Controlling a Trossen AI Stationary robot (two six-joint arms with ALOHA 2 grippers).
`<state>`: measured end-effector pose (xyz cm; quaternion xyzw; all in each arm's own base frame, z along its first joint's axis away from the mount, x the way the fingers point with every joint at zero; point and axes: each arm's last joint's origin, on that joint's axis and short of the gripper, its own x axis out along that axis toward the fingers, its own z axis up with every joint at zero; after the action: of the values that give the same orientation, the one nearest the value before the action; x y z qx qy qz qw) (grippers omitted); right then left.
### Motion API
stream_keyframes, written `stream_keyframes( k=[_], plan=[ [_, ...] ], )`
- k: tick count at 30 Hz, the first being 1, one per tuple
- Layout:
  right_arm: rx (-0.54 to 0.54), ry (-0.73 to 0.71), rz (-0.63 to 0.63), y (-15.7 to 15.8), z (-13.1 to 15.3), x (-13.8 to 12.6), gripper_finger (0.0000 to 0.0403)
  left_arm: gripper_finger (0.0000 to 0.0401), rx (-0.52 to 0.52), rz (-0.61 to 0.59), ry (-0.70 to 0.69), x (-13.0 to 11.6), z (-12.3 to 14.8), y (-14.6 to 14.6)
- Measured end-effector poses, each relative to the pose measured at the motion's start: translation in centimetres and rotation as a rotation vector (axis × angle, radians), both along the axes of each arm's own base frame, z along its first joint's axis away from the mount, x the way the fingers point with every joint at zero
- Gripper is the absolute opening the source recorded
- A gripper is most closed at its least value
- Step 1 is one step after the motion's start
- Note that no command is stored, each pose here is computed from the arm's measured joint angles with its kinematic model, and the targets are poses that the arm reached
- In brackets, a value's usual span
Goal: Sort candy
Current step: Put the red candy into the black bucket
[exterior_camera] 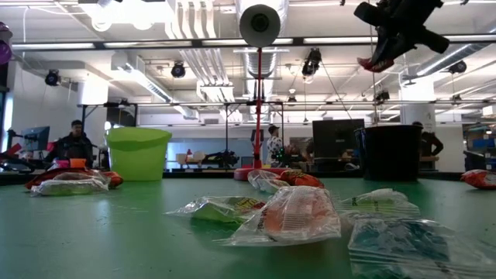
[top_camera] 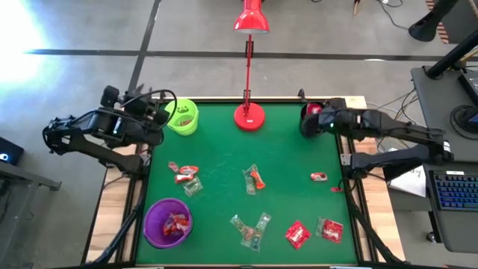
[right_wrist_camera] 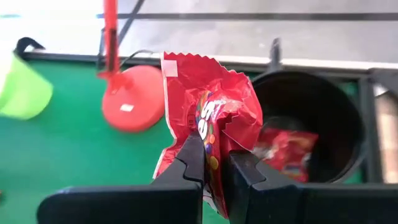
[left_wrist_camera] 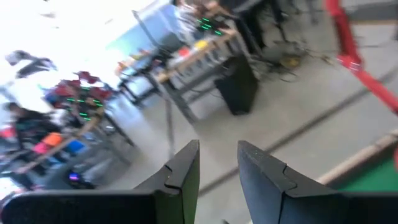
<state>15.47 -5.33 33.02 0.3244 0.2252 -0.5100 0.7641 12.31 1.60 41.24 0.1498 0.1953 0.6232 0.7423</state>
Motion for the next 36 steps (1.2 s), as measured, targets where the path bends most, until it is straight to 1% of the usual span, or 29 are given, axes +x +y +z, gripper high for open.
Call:
stream_keyframes(
  k=[4,7,13,16,20,25,28,32,36],
  plan=[
    [-0.015,0.044,-0.041,-1.1,1.0,-0.6,0.0017,0.0091,0.085,0.074,-0.008,-0.2,0.3,0.5],
    [-0.026,0.081,-0.066,-1.9,1.0,-1.0,0.0017,0.0091,0.1,0.114,-0.051,-0.3,0.3,0.9],
    [-0.025,0.195,-0.133,-3.8,-1.5,-1.6,0.0017,0.0091,0.099,0.21,-0.114,-0.6,0.3,2.0],
    [-0.047,0.211,-0.148,-4.9,-2.6,-1.7,0.0017,0.0091,0.093,0.257,-0.145,-0.7,0.2,2.5],
    [-0.067,0.208,-0.17,-6.1,-3.5,-1.9,0.0017,0.0091,0.079,0.303,-0.139,-0.6,0.1,3.2],
    [-0.041,0.274,-0.193,-7.3,-4.6,-2.6,0.0017,0.0091,0.073,0.346,-0.12,-0.2,-0.1,3.8],
    [0.004,0.258,-0.177,-7.8,-5.1,-2.7,0.0017,0.0091,0.074,0.361,-0.118,0.1,-0.3,4.1],
    [0.044,0.256,-0.146,-8.3,-5.7,-2.5,0.0018,0.0091,0.075,0.369,-0.148,0.4,-0.1,4.3],
    [0.07,0.255,-0.128,-8.5,-6.1,-2.3,0.0033,0.0091,0.07,0.367,-0.155,0.3,0.0,4.3]
  ],
)
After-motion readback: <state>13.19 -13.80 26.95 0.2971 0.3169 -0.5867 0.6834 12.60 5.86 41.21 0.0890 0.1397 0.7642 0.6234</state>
